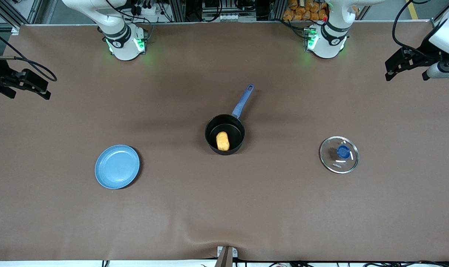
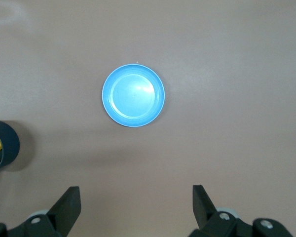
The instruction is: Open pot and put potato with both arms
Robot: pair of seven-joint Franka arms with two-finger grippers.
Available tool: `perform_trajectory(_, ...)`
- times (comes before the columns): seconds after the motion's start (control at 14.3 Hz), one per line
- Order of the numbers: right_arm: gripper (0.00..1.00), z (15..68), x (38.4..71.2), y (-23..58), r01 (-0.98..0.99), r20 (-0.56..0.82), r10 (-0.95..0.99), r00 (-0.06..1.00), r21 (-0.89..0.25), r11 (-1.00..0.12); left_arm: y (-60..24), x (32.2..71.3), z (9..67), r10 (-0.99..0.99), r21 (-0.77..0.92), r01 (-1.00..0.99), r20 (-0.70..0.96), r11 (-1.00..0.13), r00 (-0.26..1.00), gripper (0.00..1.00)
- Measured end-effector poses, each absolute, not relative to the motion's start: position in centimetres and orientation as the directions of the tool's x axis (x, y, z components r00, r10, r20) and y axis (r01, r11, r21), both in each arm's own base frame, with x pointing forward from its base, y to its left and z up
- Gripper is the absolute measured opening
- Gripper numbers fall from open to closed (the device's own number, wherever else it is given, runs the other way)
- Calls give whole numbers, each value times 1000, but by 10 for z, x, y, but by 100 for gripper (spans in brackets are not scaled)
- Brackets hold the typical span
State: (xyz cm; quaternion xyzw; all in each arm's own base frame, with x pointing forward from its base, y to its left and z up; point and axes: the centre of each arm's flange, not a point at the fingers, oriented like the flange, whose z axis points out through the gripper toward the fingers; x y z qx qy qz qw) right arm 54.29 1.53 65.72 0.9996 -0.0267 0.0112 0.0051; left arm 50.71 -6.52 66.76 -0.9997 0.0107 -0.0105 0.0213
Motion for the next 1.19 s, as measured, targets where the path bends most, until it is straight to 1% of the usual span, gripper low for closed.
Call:
perform_trajectory(0.28,100,656,535,18,-48,12,-48,999,8,-999,-64,508,665,-19,-43,-18,9,-999,1000,100)
perform_trajectory(1.19,100,658,535,20,-44,14,-44,999,6,-999,-55,513,658,-3,-42,-3,-6,-999,1000,100)
